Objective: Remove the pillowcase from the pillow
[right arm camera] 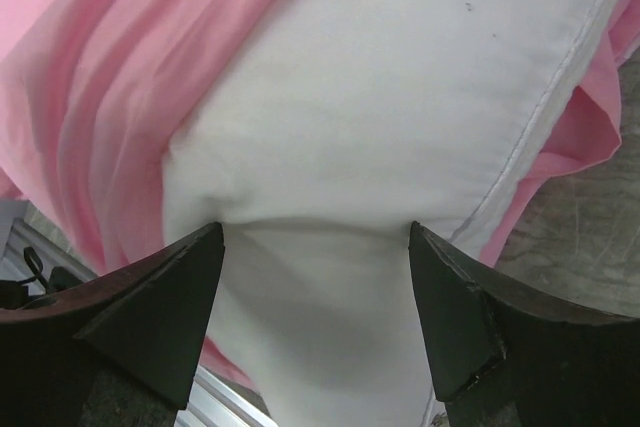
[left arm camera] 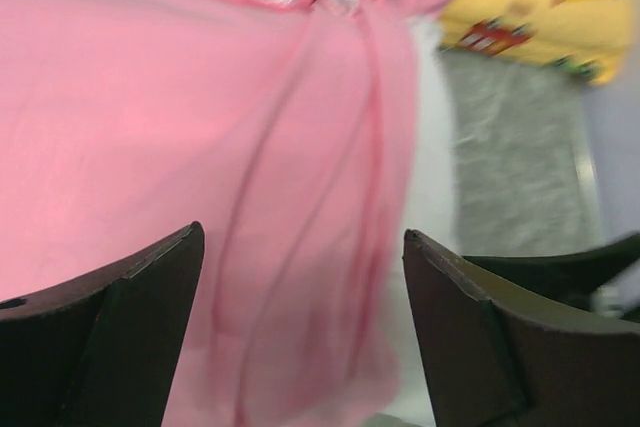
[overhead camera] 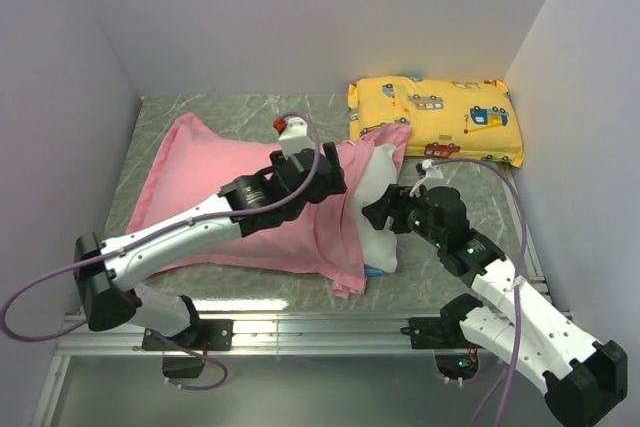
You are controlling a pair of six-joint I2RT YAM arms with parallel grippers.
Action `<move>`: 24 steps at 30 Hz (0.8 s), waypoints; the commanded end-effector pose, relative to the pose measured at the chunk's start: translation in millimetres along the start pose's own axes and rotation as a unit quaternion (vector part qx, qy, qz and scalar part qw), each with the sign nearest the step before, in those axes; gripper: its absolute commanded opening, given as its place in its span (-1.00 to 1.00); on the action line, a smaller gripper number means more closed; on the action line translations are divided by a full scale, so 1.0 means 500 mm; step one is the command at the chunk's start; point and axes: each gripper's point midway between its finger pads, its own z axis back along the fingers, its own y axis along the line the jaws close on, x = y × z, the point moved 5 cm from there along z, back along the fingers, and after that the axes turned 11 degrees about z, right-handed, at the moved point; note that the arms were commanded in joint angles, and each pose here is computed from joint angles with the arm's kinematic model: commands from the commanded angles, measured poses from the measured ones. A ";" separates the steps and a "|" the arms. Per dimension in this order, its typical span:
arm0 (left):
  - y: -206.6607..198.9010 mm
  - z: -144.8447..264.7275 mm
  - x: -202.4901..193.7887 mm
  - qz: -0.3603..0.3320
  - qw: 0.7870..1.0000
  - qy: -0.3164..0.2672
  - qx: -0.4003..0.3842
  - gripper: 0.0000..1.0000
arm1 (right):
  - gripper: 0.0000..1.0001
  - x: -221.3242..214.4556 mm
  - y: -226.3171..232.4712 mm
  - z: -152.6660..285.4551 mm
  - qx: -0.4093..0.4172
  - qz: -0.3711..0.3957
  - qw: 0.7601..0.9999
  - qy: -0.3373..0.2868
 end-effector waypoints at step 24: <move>0.227 -0.065 0.111 -0.115 0.960 -0.060 0.246 -0.99 | -1.00 0.049 -0.053 0.024 -0.156 0.024 0.987 -0.020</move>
